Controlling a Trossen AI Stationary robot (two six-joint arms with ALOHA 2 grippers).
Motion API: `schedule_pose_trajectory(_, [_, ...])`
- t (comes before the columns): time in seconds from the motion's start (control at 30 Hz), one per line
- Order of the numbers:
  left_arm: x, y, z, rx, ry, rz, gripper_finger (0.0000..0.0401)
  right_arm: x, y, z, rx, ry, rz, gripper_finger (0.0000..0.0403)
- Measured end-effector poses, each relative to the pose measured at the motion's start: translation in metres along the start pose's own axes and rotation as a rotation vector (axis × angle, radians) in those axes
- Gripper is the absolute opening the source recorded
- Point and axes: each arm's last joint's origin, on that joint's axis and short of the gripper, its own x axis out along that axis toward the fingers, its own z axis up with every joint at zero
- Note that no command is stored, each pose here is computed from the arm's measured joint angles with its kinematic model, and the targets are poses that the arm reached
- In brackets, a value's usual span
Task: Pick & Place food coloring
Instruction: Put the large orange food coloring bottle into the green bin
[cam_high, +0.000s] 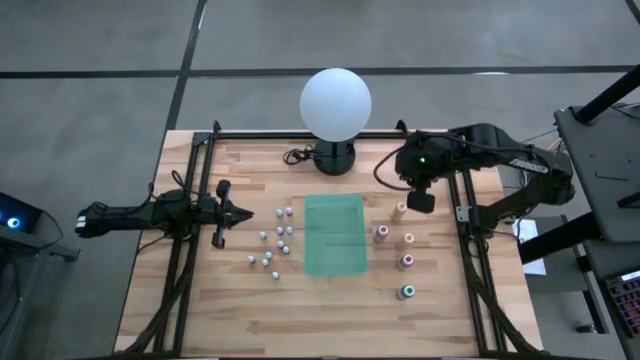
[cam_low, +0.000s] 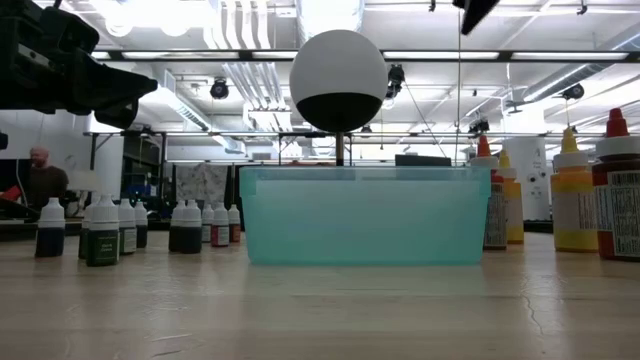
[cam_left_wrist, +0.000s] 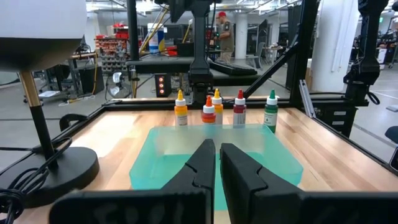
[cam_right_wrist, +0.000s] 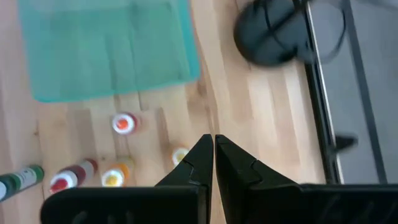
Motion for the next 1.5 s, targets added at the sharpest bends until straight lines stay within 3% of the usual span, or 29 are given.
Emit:
schedule_pose_trajectory(0.27, [0.0, 0.0, 0.0, 0.0, 0.0, 0.0, 0.0, 0.002, -0.024, -0.012, 0.1, 0.126, -0.032, 0.0009])
schedule_pose_trajectory(0.47, [0.0, 0.0, 0.0, 0.0, 0.0, 0.0, 0.0, 0.01, -0.033, -0.015, 0.145, 0.147, 0.142, 0.0009])
schedule_pose_trajectory(0.57, [0.0, 0.0, 0.0, 0.0, 0.0, 0.0, 0.0, 0.017, -0.036, -0.018, 0.155, 0.172, 0.175, 0.0009])
schedule_pose_trajectory(0.93, [0.0, 0.0, 0.0, 0.0, 0.0, 0.0, 0.0, 0.041, -0.037, -0.027, 0.026, 0.246, 0.199, 0.0009])
schedule_pose_trajectory(1.5, [0.0, 0.0, 0.0, 0.0, 0.0, 0.0, 0.0, 0.07, -0.031, -0.031, -0.07, 0.254, 0.226, 0.0009])
